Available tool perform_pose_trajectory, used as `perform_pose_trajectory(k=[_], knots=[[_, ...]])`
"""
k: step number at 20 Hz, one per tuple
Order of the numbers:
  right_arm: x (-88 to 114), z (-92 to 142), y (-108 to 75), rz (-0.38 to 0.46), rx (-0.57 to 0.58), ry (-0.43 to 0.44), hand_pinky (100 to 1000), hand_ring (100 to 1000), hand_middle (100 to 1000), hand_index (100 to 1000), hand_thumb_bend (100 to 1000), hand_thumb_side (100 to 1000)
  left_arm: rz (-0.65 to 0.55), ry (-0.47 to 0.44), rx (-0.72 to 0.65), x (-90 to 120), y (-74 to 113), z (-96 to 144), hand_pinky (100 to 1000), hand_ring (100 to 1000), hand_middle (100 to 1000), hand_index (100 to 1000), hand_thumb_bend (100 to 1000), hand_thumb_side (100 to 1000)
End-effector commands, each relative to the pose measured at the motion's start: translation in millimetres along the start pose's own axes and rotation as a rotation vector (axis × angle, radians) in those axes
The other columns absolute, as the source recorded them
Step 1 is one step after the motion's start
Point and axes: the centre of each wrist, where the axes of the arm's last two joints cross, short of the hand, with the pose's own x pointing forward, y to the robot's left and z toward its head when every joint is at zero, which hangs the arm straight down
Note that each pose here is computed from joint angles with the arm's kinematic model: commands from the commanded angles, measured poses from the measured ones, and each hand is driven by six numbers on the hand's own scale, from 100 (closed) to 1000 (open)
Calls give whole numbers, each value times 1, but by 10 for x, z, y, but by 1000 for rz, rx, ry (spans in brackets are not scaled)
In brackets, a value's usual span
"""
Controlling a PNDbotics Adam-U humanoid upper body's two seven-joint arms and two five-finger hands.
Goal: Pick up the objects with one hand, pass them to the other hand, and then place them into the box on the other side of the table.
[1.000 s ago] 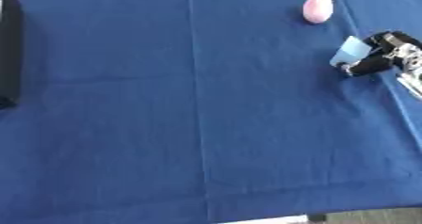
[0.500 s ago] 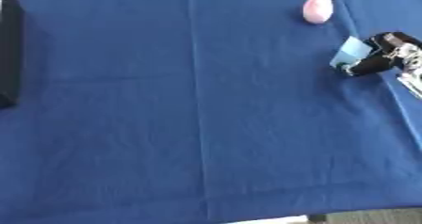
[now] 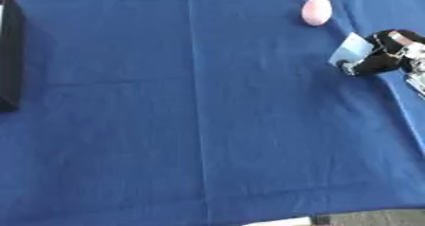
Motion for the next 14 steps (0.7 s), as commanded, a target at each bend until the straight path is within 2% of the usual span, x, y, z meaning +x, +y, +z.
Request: perform_pose_trajectory(k=[1,8,14], knots=[[243,157,-135,2,-44,-96,676,744,584,523,356,100,-15,-32,38,69,182,-35,838,754,718,729,100,723],[573,481,-20,-7,-71,-265,660,734,583,517,347,100,-7,-41,41,93,209,-25,838,757,718,728,100,721],[717,510,109,12,-72,-372,654,728,584,517,340,100,12,-54,61,147,265,-42,840,755,719,729,100,720]])
